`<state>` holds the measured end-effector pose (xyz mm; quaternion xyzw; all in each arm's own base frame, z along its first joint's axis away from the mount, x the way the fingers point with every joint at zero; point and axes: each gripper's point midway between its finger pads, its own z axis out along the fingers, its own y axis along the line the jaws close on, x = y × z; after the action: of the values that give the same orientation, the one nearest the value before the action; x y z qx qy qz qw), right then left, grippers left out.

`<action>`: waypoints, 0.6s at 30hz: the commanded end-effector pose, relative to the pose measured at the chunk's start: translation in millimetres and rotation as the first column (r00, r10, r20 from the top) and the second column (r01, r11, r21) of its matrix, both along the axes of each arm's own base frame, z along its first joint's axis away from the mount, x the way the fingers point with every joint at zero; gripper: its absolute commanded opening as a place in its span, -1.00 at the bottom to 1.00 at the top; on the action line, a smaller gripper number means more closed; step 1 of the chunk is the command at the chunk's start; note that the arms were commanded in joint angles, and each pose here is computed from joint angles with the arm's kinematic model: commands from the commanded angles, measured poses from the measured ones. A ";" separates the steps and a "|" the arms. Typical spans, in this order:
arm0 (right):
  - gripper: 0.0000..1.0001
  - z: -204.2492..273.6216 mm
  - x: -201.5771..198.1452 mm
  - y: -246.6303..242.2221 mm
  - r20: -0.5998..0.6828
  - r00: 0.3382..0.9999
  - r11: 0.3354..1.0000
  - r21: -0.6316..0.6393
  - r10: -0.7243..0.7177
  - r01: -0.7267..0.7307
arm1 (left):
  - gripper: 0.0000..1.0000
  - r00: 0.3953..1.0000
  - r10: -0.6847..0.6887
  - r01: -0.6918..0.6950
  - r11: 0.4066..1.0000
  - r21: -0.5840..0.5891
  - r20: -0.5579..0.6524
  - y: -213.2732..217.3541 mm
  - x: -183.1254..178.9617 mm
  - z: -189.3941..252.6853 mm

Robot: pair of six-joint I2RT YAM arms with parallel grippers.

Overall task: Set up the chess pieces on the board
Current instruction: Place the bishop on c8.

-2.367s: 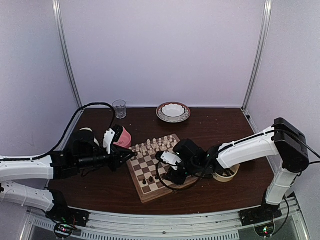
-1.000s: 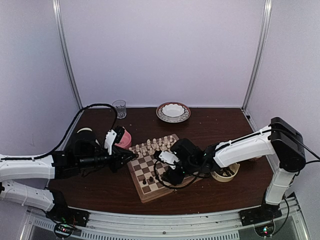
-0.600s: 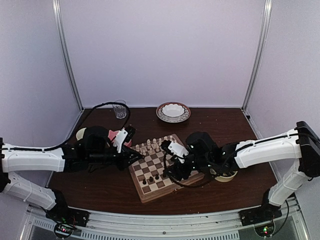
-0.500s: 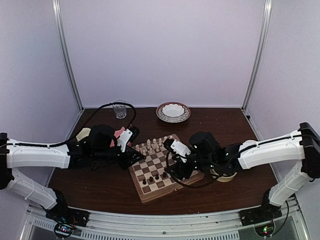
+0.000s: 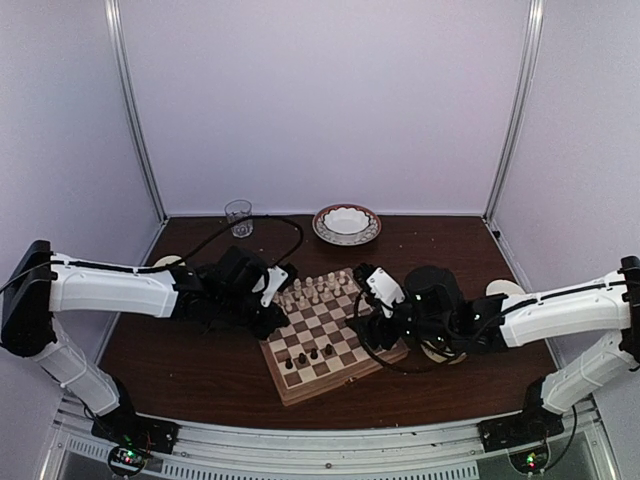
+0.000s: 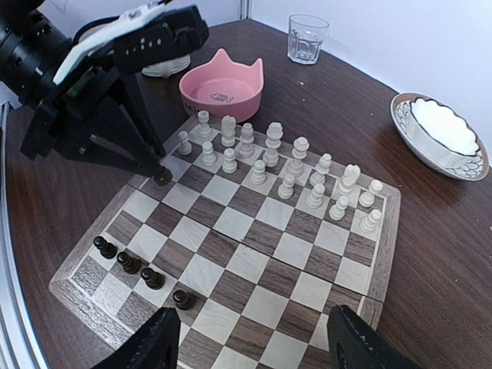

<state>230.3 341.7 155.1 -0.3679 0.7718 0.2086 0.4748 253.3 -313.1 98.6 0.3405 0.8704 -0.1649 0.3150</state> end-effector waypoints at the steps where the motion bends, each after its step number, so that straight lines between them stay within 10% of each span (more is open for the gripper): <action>1: 0.37 15.4 8.2 -9.4 0.048 0.996 0.996 0.050 -0.074 0.072 | -1.00 1.000 0.002 -0.004 0.996 0.086 0.021 1.3 2.4 -3.3; 18: 0.38 28.4 13.8 -29.4 0.095 0.982 0.984 0.094 -0.162 0.153 | -1.00 0.996 -0.074 0.070 0.994 0.080 0.051 -25.9 -14.3 3.2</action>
<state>239.0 323.2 168.6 -0.3313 0.7683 0.1870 0.5147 248.4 -318.0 71.1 0.3676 0.8834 -0.0951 0.2748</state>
